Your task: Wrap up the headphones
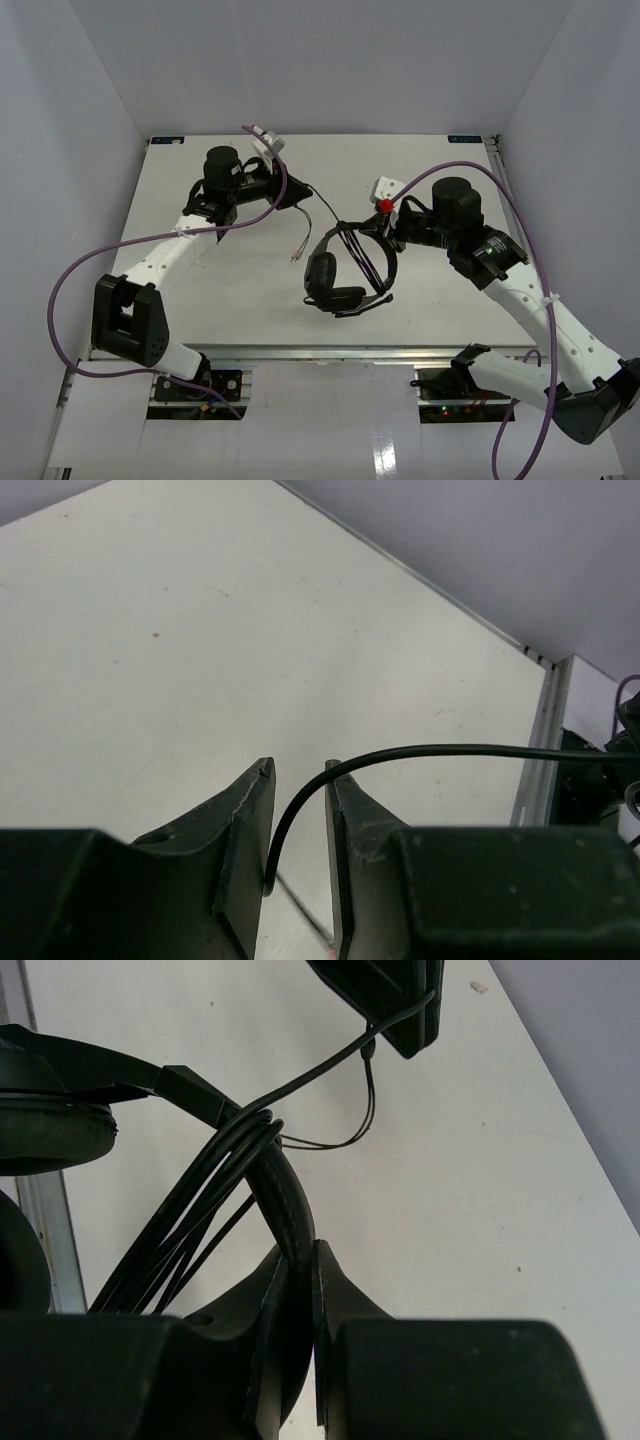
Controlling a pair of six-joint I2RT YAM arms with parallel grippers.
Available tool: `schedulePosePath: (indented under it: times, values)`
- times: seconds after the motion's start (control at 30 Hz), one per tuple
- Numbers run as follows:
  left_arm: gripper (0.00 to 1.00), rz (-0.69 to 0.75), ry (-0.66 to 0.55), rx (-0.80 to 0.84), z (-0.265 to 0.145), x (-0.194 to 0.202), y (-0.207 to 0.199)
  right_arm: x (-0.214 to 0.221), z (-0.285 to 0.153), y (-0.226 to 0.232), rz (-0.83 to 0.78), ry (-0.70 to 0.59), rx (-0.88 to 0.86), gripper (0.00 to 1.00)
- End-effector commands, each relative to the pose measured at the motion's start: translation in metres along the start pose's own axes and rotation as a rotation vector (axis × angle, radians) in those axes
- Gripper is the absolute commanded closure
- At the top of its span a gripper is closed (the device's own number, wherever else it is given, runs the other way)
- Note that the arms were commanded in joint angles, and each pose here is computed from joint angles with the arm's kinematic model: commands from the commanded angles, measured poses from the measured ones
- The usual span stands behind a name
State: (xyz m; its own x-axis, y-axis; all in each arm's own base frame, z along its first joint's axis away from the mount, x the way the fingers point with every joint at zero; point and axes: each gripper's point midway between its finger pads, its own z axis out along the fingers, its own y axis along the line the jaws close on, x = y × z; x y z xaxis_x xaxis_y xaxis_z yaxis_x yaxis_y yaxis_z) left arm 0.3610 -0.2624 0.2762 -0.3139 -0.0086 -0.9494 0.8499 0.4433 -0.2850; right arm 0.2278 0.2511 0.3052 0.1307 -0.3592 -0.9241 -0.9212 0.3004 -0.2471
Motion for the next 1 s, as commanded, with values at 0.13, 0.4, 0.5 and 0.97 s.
schedulePosePath:
  times: [0.13, 0.4, 0.5, 0.97]
  values:
    - [0.73, 0.003, -0.093, 0.215, -0.016, 0.001, -0.045, -0.059, -0.017, -0.001, -0.018, -0.139, -0.014, 0.92]
    - [0.75, -0.067, -0.108, 0.262, -0.017, 0.044, -0.060, -0.098, -0.018, -0.024, 0.025, -0.195, 0.020, 0.92]
    - [0.66, -0.057, -0.157, 0.289, -0.016, 0.045, -0.070, -0.105, -0.016, -0.027, 0.060, -0.216, -0.005, 0.92]
    - [0.34, -0.025, -0.339, 0.469, 0.028, 0.048, -0.114, -0.118, -0.017, -0.055, 0.216, -0.265, -0.010, 0.92]
